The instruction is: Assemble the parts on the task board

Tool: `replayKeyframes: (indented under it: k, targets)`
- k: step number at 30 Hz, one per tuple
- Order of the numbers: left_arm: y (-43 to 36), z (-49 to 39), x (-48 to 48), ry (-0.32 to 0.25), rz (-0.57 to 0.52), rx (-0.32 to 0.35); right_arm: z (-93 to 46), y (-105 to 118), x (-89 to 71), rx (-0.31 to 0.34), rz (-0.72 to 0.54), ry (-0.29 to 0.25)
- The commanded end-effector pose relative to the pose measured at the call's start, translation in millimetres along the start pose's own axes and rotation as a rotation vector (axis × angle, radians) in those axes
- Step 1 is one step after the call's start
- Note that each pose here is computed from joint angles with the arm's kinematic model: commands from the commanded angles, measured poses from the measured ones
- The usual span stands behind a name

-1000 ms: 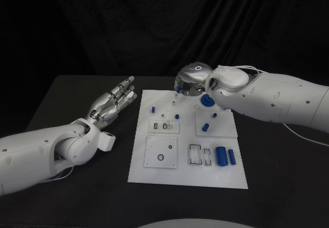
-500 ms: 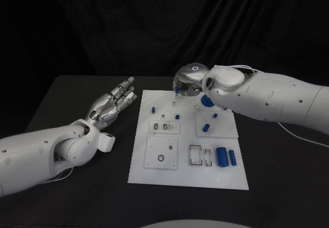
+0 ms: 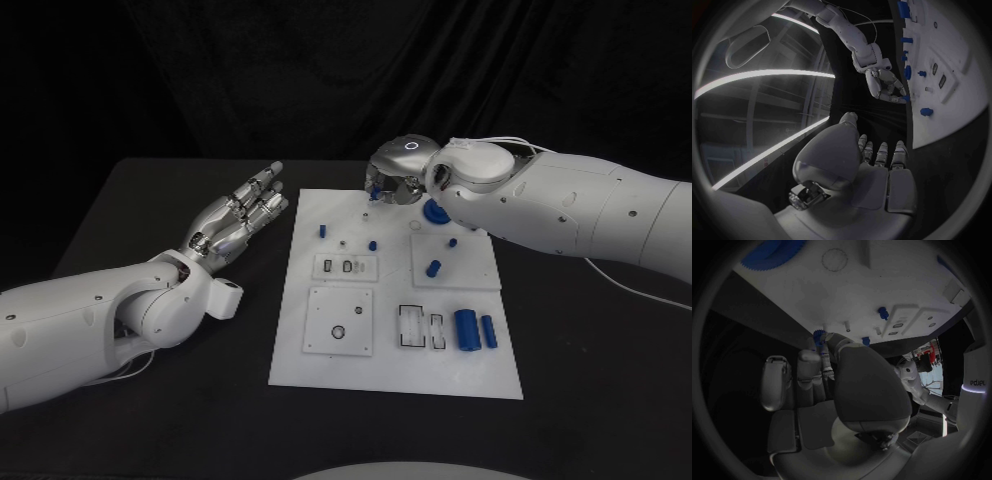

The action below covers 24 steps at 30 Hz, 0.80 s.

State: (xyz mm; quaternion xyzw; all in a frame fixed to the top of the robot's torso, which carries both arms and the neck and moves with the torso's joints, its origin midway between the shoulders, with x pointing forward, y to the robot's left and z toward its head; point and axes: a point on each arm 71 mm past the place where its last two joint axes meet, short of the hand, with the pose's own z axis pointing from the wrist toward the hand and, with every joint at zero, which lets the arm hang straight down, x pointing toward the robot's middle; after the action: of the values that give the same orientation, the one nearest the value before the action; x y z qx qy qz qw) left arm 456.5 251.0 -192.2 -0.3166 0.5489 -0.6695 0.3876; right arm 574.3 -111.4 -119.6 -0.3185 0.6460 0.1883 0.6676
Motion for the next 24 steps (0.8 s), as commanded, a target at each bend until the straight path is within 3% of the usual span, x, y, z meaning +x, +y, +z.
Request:
replayKeyframes:
  k: [1, 24]
  targets:
    - [-6.4, 1.0, 1.9, 0.020, -0.006, 0.085, -0.3, -0.6, 3.4, 0.015, 0.002, 0.016]
    - [-5.1, 2.3, 0.7, 0.022, -0.007, 0.079, 1.5, 5.8, 7.6, -0.005, 0.009, -0.007]
